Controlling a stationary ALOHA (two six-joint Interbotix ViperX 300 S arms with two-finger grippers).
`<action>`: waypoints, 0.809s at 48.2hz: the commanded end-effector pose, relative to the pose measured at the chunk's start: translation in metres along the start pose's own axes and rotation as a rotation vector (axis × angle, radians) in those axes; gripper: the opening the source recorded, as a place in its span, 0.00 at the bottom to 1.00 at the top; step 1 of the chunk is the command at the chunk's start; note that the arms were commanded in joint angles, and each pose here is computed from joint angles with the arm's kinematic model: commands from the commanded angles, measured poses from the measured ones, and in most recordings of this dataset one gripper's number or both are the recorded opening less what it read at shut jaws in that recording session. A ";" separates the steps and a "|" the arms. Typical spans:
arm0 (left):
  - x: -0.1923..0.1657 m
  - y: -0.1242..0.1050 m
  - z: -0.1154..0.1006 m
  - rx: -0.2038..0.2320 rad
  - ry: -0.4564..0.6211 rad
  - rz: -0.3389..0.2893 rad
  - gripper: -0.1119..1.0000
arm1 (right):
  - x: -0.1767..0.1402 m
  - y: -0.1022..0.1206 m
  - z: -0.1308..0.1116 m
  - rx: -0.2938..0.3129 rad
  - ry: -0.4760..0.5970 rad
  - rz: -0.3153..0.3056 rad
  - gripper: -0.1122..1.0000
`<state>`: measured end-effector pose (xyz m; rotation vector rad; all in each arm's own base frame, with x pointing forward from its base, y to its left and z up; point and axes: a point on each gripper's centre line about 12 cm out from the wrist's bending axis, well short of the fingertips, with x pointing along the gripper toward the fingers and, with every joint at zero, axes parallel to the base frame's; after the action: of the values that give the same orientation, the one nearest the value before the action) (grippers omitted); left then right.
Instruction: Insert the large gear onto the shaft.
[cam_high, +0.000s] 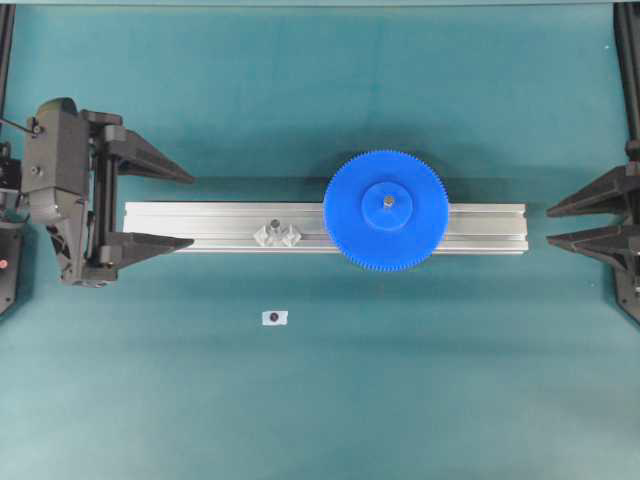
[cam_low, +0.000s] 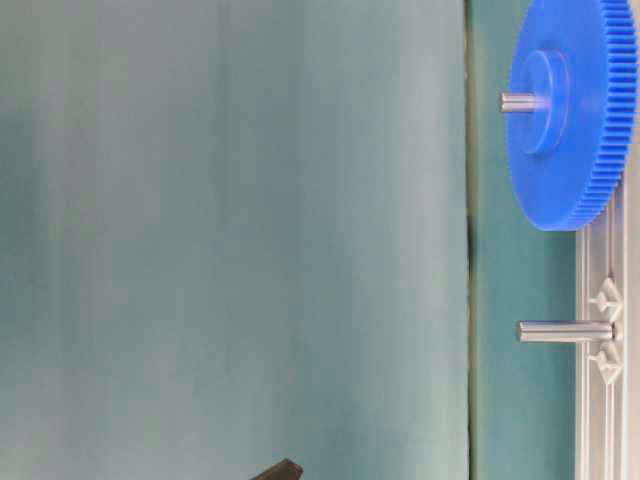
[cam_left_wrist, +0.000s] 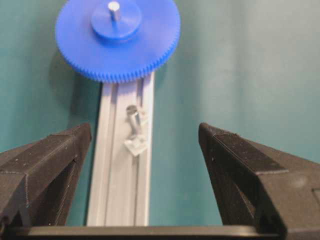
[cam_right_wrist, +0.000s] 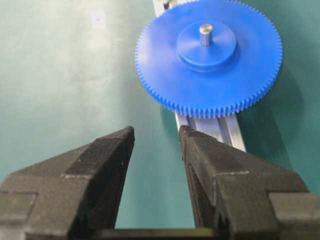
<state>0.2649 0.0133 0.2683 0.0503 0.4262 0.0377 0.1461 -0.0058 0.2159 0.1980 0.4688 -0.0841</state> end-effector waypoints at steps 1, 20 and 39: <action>-0.002 0.000 0.008 0.004 -0.029 0.001 0.88 | -0.001 0.001 0.005 0.010 -0.017 0.002 0.55; -0.002 0.000 0.004 0.001 -0.022 0.000 0.88 | 0.000 0.000 0.003 0.010 -0.009 0.000 0.55; 0.001 0.000 0.001 -0.002 -0.008 -0.001 0.88 | 0.000 0.000 0.002 0.010 -0.008 0.000 0.55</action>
<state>0.2639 0.0132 0.2634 0.0455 0.4384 0.0382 0.1456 -0.0058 0.2138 0.1995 0.4718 -0.0848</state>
